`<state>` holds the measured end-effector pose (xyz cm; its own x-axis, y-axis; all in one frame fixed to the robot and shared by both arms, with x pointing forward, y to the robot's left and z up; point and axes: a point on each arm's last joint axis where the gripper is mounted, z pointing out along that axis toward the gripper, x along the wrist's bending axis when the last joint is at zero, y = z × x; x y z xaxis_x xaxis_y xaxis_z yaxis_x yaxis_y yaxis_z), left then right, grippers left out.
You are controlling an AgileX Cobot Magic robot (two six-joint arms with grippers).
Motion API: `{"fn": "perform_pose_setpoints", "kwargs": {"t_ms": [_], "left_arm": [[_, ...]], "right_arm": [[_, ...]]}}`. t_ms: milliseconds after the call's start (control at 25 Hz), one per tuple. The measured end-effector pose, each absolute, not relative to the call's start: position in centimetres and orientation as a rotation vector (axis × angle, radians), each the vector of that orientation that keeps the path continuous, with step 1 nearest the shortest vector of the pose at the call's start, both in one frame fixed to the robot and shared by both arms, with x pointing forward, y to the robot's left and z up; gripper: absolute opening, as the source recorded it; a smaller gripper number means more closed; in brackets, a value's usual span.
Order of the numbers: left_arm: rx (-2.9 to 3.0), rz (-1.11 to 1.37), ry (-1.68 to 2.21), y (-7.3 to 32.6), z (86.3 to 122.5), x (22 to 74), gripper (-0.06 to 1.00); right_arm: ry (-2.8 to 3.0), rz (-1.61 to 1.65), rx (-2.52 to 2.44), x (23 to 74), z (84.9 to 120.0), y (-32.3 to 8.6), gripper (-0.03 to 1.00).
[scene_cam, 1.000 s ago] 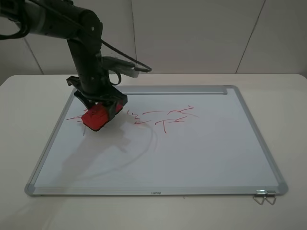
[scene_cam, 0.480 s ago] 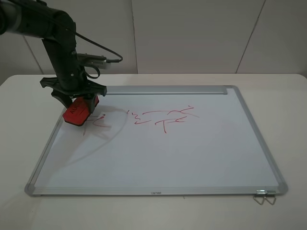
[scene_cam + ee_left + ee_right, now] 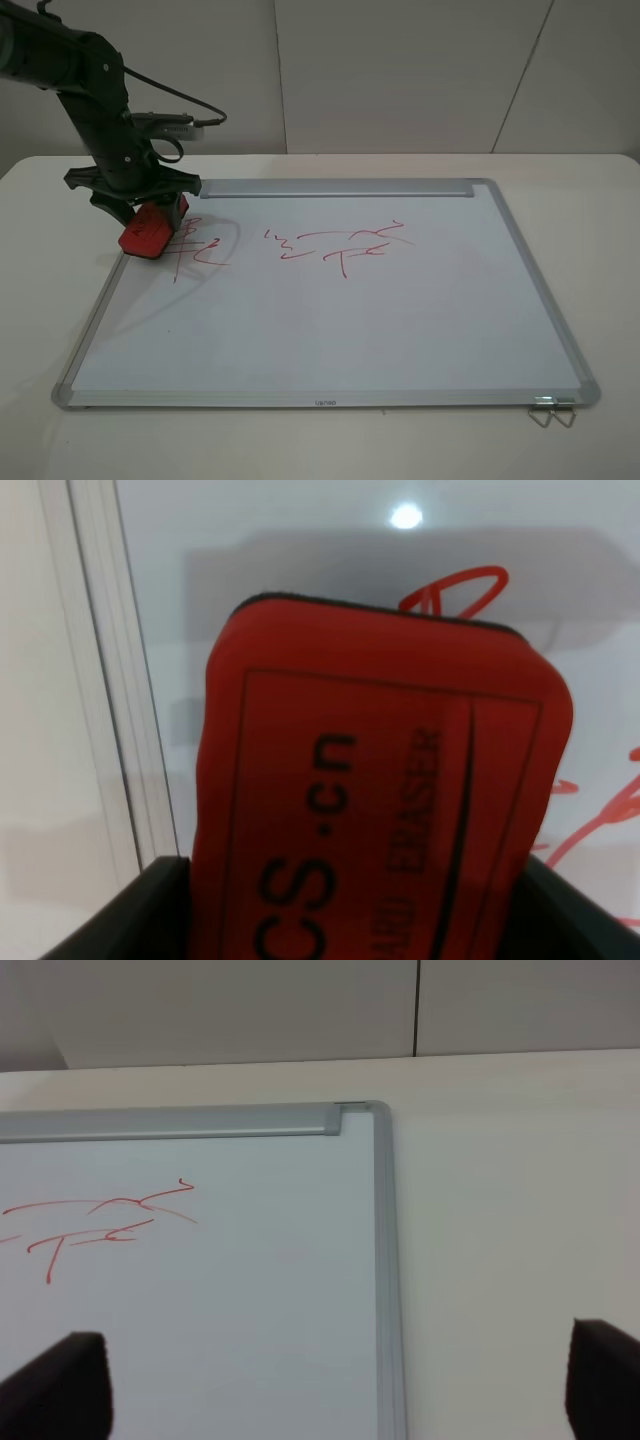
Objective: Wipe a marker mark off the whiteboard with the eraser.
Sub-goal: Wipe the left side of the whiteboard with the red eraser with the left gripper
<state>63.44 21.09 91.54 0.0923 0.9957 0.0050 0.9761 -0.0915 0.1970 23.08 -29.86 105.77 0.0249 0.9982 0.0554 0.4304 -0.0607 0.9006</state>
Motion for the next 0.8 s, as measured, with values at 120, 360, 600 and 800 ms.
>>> {"fn": "perform_pose_setpoints", "kwargs": {"t_ms": [120, 360, 600, 800], "left_arm": [[2.221, 0.189, 2.032, 21.2, 90.5, 63.6, 0.59], [2.216, 0.175, 2.041, 21.2, 89.2, 63.7, 0.59], [2.179, 0.149, 2.076, 21.8, 89.1, 63.8, 0.59], [2.169, 0.138, 2.098, 22.3, 89.0, 63.8, 0.59]], "right_arm": [[1.492, 1.000, 1.584, 23.1, 105.8, -29.9, 0.83], [1.490, 0.994, 1.582, 23.1, 105.8, -29.9, 0.83], [1.490, 0.994, 1.582, 23.1, 105.8, -29.9, 0.83], [1.490, 0.994, 1.582, 23.1, 105.8, -29.9, 0.83]]}}
